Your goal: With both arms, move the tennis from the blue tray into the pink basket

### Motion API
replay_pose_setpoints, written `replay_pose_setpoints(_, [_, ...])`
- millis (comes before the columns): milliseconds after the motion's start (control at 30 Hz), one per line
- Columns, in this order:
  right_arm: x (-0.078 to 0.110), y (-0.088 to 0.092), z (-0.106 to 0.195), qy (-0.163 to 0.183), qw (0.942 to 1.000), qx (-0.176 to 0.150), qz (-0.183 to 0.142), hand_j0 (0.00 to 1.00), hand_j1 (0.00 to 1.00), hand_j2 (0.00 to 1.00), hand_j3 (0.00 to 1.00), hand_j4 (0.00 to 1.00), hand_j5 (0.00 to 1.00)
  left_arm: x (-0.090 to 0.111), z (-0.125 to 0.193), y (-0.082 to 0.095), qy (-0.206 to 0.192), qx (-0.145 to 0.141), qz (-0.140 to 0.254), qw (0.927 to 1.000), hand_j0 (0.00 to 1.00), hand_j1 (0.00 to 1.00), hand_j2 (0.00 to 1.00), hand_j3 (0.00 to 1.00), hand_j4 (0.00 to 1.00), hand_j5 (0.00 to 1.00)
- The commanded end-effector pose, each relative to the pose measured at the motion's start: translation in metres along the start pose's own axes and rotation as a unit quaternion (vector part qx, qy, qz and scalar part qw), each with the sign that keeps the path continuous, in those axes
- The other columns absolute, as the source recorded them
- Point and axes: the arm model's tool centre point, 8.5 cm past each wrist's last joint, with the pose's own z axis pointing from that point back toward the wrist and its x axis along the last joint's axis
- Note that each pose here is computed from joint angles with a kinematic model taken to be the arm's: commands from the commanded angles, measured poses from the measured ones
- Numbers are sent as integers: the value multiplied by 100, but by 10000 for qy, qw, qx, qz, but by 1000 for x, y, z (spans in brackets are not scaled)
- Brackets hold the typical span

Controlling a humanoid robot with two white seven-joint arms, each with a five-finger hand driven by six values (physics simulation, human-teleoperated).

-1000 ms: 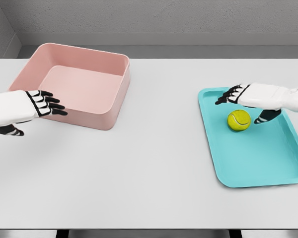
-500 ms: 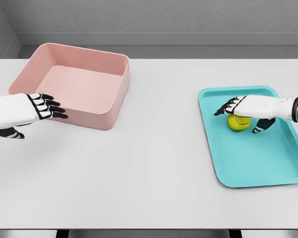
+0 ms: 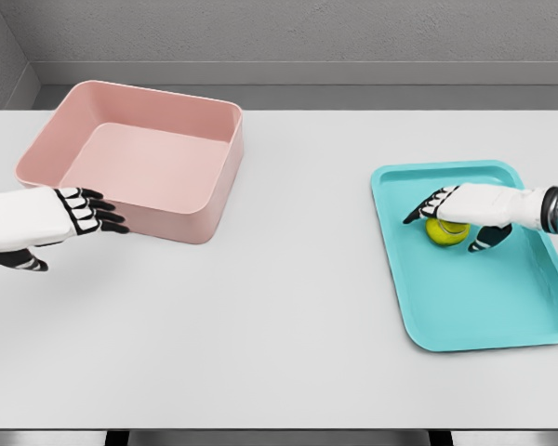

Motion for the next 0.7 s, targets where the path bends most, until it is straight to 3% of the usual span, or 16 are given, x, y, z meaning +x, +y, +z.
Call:
replay_pose_setpoints(0, [-1,1,0,20,10000,11,-16,86,86,86,86,86,86,-1,1,-1,18,-30,45,10000,100,100,100,100,100,100])
replay_pose_setpoints(67, [-1,3,0,43,10000,47,15,83,83,83,83,83,83,-2,1,-8,56,-448,-84,9989,100,100,100,100,100,100])
replay_pose_setpoints(100, [-1,3,0,47,10000,51,20,83,83,83,83,83,83,-2,1,-9,85,-499,-153,9986,100,100,100,100,100,100])
replay_pose_setpoints(133, [-1,3,0,47,10000,51,20,73,73,73,73,73,73,-2,1,-8,93,-522,-191,9984,100,100,100,100,100,100])
replay_pose_setpoints(300, [-1,2,0,50,10000,44,20,62,62,62,62,62,62,-3,2,-7,144,-630,-335,9973,100,100,100,100,100,100])
replay_pose_setpoints(367, [-2,3,0,55,10000,47,14,59,59,59,59,59,59,-2,0,-6,113,-583,-301,9978,100,100,100,100,100,100])
replay_pose_setpoints(433, [-1,2,0,50,10000,45,20,53,53,53,53,53,53,-2,-1,-4,21,-368,-24,9993,100,100,100,100,100,100])
replay_pose_setpoints(667, [-2,-8,4,55,9999,-96,50,49,49,49,49,49,49,-6,3,-3,-93,31,700,9975,100,100,100,100,100,100])
